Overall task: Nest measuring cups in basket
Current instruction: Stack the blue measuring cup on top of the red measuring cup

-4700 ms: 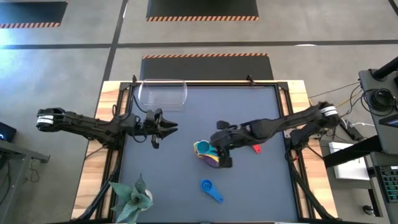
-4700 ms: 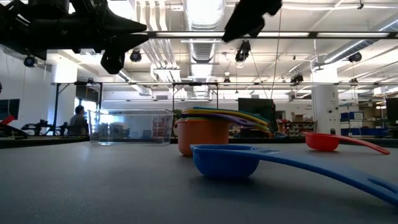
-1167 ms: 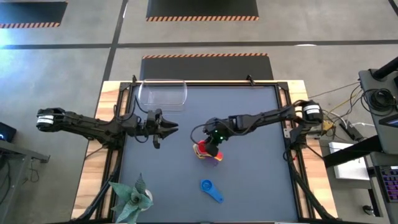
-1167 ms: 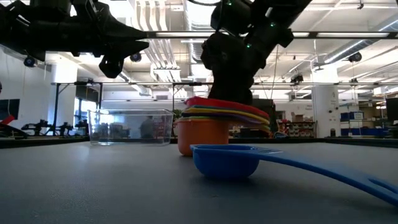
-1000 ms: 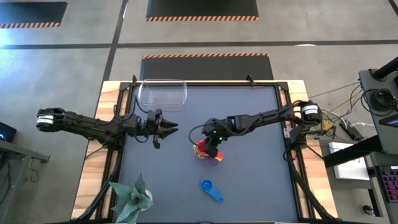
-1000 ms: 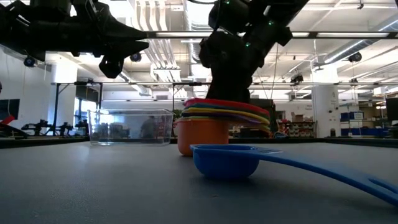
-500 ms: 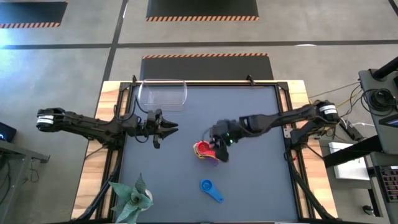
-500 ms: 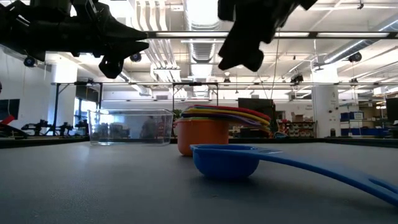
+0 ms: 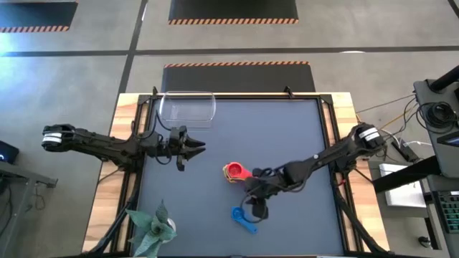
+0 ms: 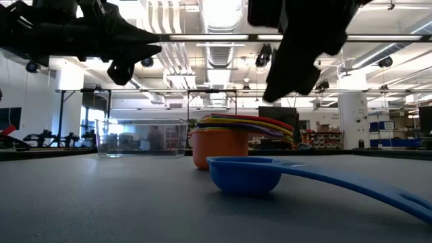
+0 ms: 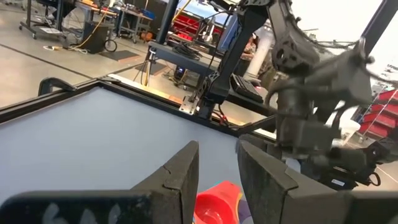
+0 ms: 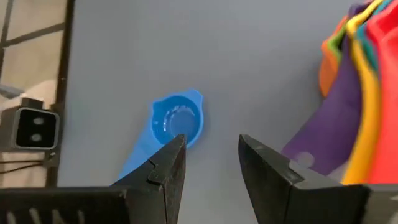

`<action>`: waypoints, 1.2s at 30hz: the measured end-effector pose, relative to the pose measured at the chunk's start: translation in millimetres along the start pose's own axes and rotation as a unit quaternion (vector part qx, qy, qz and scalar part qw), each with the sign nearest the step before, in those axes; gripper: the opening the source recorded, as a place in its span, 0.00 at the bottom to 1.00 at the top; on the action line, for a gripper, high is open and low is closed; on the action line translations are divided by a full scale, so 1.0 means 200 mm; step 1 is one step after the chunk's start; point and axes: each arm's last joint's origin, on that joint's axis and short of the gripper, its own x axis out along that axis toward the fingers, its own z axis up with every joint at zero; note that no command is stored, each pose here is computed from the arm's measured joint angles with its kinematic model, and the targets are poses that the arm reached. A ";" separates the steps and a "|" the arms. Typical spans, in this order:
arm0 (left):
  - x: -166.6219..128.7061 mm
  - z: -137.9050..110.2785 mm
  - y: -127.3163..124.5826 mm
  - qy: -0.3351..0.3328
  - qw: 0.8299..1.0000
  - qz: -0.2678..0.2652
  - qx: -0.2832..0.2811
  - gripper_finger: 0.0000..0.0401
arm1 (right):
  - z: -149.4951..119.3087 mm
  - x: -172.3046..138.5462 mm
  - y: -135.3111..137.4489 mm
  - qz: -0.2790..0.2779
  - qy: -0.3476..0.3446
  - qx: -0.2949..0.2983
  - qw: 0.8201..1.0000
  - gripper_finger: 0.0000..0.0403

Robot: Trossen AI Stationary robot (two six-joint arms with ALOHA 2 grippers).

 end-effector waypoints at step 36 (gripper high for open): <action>0.04 -0.07 0.01 0.035 0.999 0.008 -0.037 0.23 | 0.09 0.15 0.06 0.014 0.001 -0.009 1.000 0.03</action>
